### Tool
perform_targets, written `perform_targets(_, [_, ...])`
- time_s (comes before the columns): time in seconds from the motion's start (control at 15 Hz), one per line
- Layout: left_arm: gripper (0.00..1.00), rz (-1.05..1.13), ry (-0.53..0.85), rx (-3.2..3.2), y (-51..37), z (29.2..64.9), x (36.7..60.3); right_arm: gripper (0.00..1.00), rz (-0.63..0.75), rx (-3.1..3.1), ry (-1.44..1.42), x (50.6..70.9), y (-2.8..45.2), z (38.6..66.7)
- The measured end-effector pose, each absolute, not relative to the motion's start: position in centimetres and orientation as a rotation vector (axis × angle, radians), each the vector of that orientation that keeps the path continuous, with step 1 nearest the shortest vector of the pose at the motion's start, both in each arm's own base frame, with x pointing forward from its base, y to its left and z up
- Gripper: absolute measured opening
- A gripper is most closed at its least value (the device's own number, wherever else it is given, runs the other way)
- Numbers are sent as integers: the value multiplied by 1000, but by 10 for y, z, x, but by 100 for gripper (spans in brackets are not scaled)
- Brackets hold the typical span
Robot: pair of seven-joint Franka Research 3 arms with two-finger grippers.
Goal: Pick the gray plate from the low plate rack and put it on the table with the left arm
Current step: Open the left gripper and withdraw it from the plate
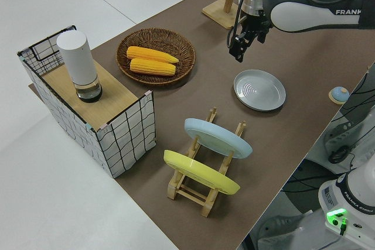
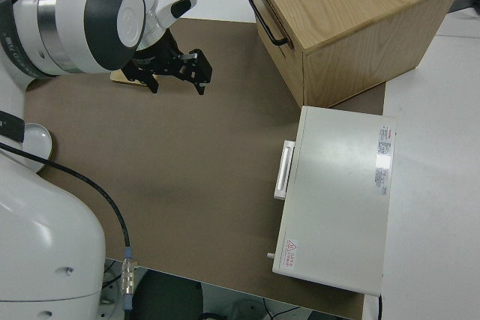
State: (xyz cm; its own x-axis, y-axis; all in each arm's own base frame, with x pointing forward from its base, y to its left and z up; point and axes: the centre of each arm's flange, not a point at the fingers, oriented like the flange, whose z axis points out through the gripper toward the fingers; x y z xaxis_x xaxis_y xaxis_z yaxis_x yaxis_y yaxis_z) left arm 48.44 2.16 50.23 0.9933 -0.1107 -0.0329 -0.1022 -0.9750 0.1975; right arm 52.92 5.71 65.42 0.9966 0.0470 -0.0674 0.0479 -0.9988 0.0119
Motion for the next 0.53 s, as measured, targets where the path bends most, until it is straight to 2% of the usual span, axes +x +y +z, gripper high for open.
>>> perform_targets(0.2, [100,-63,-104,3057,-7,531,490,99,-105,3125,74,529,57,654])
perform_targets(0.53, [100,-35,-88,3101,-29,537,495,99,-105,3125,74,529,57,654])
